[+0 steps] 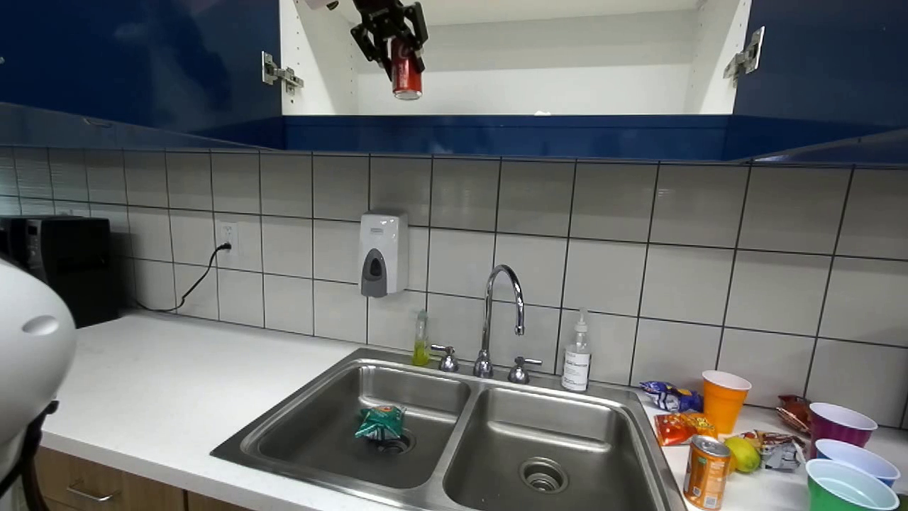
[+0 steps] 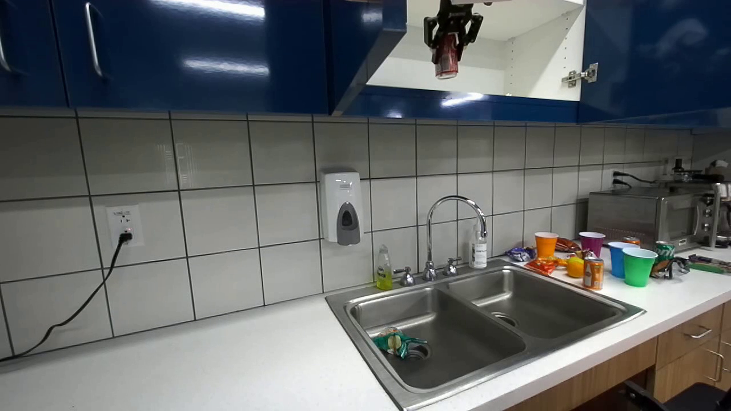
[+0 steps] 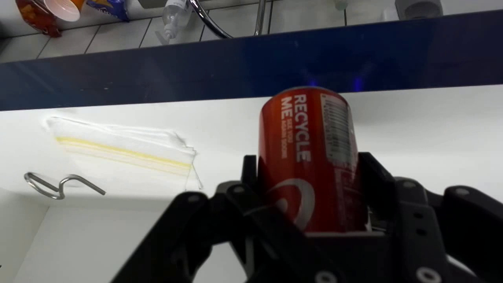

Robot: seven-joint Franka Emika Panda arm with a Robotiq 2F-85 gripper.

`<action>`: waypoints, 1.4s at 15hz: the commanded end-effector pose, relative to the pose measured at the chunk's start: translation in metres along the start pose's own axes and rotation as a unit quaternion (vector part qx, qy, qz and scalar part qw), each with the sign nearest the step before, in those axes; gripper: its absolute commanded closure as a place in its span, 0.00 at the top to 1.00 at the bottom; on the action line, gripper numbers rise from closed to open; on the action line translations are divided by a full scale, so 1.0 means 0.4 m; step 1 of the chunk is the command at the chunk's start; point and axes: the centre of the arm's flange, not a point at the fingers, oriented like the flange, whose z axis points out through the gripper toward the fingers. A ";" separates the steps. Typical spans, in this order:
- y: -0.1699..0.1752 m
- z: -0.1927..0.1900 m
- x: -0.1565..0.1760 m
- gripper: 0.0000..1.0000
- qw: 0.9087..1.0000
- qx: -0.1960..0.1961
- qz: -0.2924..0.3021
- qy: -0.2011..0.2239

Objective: Remove the red can from the upper cabinet and put it in the sink on the left.

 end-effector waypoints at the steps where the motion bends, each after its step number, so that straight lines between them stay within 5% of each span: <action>1: -0.007 -0.044 -0.075 0.39 1.000 -0.004 0.004 0.017; 21: -0.039 -0.059 -0.375 0.39 0.999 -0.003 -0.016 -0.029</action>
